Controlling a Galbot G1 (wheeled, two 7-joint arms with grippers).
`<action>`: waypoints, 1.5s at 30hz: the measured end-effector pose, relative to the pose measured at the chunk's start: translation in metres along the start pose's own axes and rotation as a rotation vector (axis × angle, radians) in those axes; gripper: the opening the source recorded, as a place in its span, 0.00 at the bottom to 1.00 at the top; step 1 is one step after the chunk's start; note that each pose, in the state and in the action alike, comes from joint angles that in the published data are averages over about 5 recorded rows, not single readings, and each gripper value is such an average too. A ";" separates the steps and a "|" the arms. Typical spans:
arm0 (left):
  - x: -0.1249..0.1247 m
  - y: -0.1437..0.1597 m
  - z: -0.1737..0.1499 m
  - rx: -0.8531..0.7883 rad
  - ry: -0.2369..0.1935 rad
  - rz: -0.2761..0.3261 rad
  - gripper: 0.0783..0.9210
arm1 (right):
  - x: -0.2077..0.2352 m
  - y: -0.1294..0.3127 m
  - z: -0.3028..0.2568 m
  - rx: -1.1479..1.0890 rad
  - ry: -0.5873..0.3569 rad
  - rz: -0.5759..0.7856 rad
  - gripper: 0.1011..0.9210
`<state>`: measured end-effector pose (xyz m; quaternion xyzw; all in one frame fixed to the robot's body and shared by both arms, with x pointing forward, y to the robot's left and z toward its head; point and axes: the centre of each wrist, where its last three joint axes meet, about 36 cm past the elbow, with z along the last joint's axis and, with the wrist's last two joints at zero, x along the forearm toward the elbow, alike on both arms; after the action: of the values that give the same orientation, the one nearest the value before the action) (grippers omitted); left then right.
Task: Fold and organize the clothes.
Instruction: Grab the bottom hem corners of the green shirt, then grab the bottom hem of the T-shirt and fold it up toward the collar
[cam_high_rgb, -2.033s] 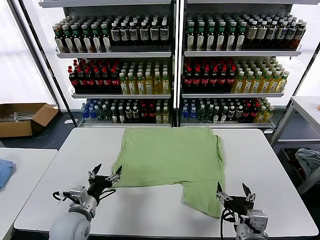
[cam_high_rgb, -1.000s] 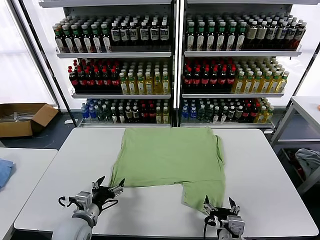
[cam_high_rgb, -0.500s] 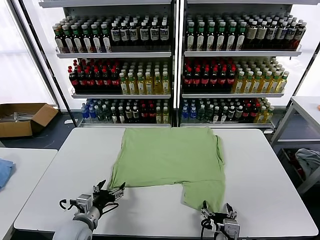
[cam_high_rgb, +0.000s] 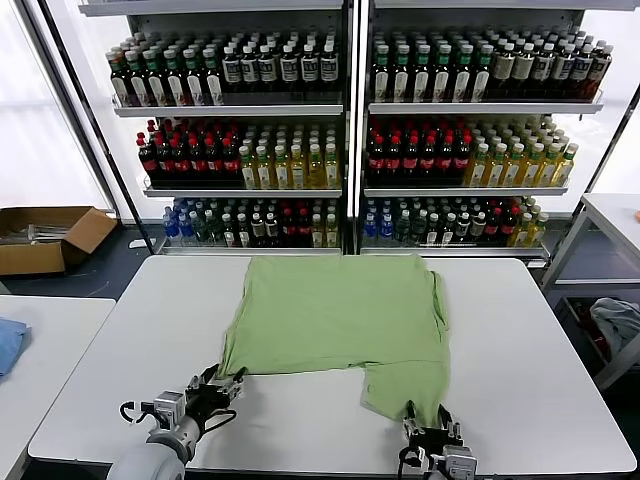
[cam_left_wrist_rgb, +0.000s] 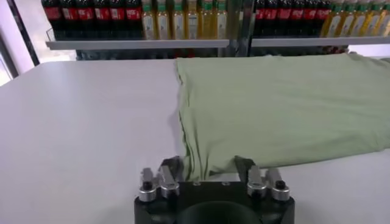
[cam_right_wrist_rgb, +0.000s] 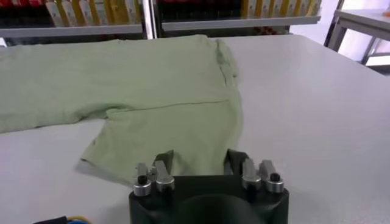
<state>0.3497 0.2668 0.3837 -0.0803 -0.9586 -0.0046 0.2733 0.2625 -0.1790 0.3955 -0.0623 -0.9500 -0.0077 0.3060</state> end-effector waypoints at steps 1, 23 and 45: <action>0.000 0.000 0.001 -0.001 0.002 0.001 0.45 | 0.000 -0.001 0.000 -0.002 0.001 0.001 0.28; -0.002 -0.004 -0.015 0.048 -0.114 0.014 0.01 | 0.023 -0.021 -0.065 -0.030 -0.276 -0.052 0.01; -0.054 -0.001 -0.066 0.143 -0.350 0.040 0.01 | -0.088 -0.024 -0.141 0.054 -0.527 -0.069 0.01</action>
<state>0.4298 0.2542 0.4118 -0.0792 -0.9876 0.0828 0.1073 0.4123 -0.2201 0.4598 -0.0218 -0.9983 0.0235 0.0490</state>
